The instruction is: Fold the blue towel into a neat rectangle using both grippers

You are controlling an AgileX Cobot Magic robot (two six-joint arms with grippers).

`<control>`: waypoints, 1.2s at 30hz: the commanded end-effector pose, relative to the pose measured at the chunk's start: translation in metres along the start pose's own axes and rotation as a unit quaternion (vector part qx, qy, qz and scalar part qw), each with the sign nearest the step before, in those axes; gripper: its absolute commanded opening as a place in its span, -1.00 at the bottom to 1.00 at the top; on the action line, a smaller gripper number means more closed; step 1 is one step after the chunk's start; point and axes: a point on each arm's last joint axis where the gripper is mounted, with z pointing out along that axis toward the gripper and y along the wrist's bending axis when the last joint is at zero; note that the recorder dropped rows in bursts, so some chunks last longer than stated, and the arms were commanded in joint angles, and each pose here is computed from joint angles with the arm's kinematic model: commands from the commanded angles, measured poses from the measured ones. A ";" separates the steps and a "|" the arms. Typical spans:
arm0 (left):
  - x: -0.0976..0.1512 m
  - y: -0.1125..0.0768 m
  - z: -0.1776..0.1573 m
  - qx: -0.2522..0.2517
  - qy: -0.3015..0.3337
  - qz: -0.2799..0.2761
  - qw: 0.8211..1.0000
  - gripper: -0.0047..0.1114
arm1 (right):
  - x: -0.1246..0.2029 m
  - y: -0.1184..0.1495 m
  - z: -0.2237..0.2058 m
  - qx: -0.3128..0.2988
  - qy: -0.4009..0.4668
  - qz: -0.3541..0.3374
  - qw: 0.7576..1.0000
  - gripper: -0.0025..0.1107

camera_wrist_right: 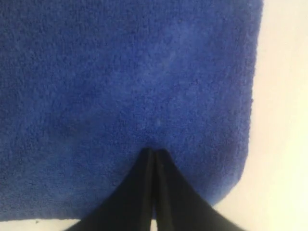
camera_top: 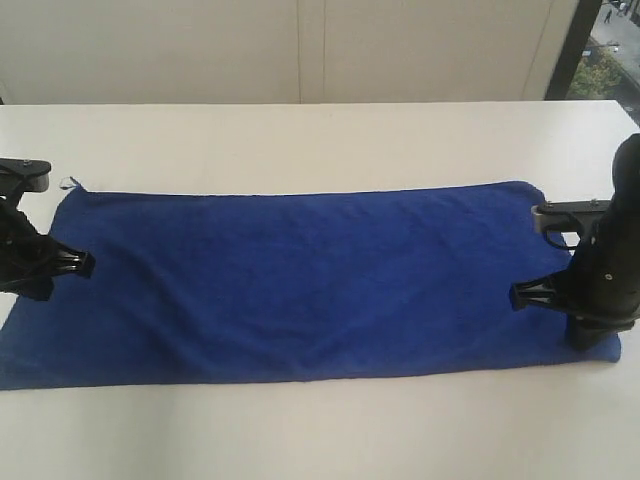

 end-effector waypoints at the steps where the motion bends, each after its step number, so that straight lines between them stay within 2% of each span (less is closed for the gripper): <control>1: 0.004 -0.002 0.003 0.004 0.014 0.000 1.000 -0.92 | 0.010 -0.004 0.009 0.014 0.059 0.000 0.998 -0.96; 4: 0.004 -0.002 0.003 0.004 0.014 0.002 1.000 -0.92 | 0.014 -0.008 0.009 0.034 0.077 0.002 0.996 -0.96; 11: 0.004 -0.002 0.003 0.004 0.015 0.004 1.000 -0.92 | 0.010 -0.007 0.009 0.032 0.060 0.007 0.998 -0.96; 16: 0.003 -0.002 0.000 0.005 0.013 0.007 1.000 -0.92 | 0.002 -0.006 -0.002 0.020 0.011 0.016 1.000 -0.96; 22: 0.002 -0.006 -0.013 0.019 0.020 0.008 1.000 -0.92 | -0.006 -0.003 -0.038 -0.010 -0.097 0.038 0.995 -0.96; 28: 0.015 -0.025 -0.009 0.039 0.062 0.055 0.996 -0.92 | -0.007 -0.002 -0.052 -0.019 -0.132 0.043 0.990 -0.96; 36: 0.039 -0.022 0.010 0.031 0.111 0.083 0.990 -0.92 | -0.008 -0.002 -0.052 -0.020 -0.137 0.043 0.989 -0.96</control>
